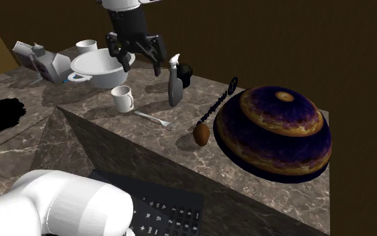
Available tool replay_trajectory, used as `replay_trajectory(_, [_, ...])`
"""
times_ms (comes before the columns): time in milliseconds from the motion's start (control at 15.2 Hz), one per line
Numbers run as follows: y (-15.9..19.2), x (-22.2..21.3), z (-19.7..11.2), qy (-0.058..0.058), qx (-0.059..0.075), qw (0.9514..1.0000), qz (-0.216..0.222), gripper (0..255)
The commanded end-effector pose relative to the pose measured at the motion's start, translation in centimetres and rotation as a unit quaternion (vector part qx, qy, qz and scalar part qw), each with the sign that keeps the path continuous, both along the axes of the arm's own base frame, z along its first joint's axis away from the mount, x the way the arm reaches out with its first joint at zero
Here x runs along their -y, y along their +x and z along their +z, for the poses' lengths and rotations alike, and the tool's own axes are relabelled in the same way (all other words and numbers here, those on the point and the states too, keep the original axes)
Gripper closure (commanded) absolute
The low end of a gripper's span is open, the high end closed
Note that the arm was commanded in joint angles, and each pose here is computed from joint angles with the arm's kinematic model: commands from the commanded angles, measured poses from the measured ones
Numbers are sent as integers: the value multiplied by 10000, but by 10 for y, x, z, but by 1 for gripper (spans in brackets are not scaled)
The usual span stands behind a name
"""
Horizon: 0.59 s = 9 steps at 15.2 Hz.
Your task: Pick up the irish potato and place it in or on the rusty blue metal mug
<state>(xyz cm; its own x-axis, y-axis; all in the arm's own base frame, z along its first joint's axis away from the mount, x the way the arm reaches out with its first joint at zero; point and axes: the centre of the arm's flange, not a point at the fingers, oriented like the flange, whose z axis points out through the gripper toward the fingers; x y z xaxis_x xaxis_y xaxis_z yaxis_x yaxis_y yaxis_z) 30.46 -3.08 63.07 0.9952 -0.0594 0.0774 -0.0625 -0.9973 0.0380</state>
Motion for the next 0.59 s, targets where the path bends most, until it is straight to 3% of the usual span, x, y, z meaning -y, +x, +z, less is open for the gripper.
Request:
replay_trajectory(0, [0, 0, 0, 0, 0, 10000, 0, 0])
replay_trajectory(528, [4, 62, -89, 145, 321, 9991, 232, 0])
